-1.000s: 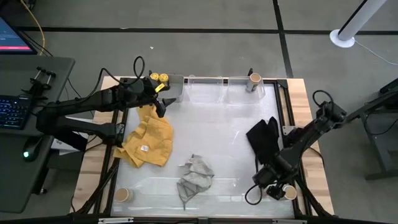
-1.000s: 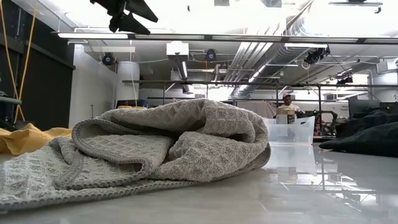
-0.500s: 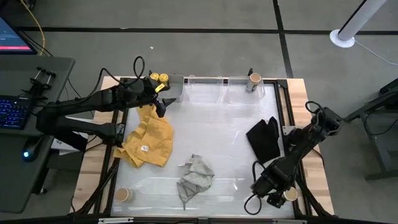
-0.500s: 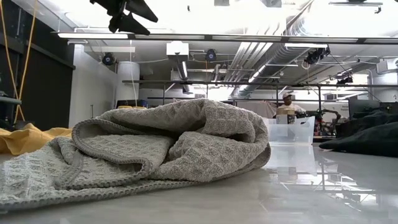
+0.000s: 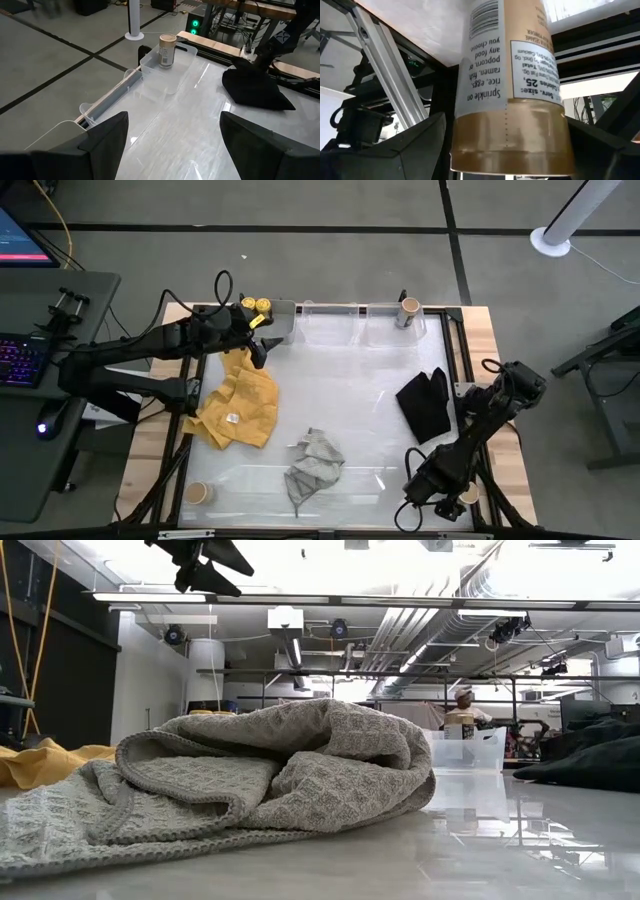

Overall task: Sort spices by type
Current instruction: Put the right gold seasoning bottle into the right transparent bin, then put the bottom transparent bottle into the left transparent bin

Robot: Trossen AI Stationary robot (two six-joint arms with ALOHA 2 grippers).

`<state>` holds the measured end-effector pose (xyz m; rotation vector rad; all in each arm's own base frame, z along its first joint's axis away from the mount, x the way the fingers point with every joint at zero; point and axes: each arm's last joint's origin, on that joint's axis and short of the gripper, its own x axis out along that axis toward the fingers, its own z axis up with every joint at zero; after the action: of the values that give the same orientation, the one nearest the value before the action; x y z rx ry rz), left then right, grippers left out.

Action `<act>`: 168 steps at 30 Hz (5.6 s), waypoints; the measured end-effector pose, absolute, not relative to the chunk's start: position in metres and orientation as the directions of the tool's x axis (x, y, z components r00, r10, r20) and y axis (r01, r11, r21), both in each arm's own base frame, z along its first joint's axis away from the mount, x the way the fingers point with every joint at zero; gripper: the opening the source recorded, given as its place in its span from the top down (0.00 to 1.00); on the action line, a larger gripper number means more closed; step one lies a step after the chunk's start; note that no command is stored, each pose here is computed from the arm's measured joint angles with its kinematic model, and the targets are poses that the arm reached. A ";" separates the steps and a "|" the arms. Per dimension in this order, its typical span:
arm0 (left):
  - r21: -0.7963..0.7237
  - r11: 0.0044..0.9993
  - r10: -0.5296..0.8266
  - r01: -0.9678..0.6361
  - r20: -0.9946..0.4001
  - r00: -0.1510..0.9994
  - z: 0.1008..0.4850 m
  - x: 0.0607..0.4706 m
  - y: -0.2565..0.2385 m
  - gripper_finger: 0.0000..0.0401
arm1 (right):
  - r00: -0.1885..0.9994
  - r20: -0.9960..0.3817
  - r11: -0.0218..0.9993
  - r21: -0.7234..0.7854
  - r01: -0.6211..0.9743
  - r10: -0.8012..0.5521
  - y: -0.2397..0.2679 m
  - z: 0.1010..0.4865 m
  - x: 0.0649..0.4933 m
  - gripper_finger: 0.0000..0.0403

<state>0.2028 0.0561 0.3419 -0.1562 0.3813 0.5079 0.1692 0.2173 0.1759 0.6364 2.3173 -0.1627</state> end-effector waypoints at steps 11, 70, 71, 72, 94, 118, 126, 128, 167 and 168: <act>-0.050 0.862 0.447 -0.504 -0.392 0.804 0.342 0.203 0.056 0.25 | -0.620 -0.678 0.881 0.088 0.465 0.394 0.215 0.179 0.168 0.33; -0.079 0.873 0.416 -0.481 -0.394 0.819 0.342 0.203 0.055 0.25 | -0.128 -0.965 0.249 -0.069 0.966 0.231 -0.263 0.254 0.195 0.24; -0.079 0.873 0.416 -0.481 -0.395 0.819 0.342 0.203 0.055 0.25 | -0.130 -0.964 0.246 -0.070 0.967 0.234 -0.263 0.254 0.194 0.23; -0.079 0.873 0.416 -0.481 -0.395 0.819 0.342 0.203 0.055 0.25 | -0.132 -0.964 0.244 -0.073 0.967 0.233 -0.263 0.254 0.194 0.23; -0.070 0.876 0.418 -0.476 -0.382 0.824 0.345 0.200 0.054 0.25 | 0.090 -0.991 0.390 0.123 0.913 0.101 -0.218 0.325 0.177 0.20; -0.089 0.868 0.423 -0.488 -0.382 0.822 0.345 0.200 0.054 0.25 | 0.135 -0.900 0.565 0.371 0.737 0.415 0.131 0.253 0.153 0.20; -0.088 0.868 0.425 -0.489 -0.382 0.821 0.345 0.200 0.054 0.25 | -0.025 -0.950 0.758 0.231 0.610 0.310 0.186 0.218 0.182 0.20; -0.088 0.868 0.425 -0.489 -0.381 0.821 0.345 0.200 0.054 0.25 | -0.055 -0.958 0.783 0.197 0.590 0.283 0.193 0.213 0.189 0.20; -0.104 0.863 0.424 -0.494 -0.382 0.821 0.345 0.200 0.054 0.25 | 0.142 -0.985 0.917 -0.036 0.398 -0.101 0.090 0.268 0.271 0.55; -0.106 0.863 0.424 -0.495 -0.382 0.821 0.345 0.200 0.054 0.25 | 0.195 -0.972 0.914 -0.046 0.403 -0.135 0.072 0.272 0.285 0.55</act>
<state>0.1997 0.0544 0.3446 -0.2045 0.3570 0.4926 0.2850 0.0717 0.2721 0.2390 1.3249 -0.3817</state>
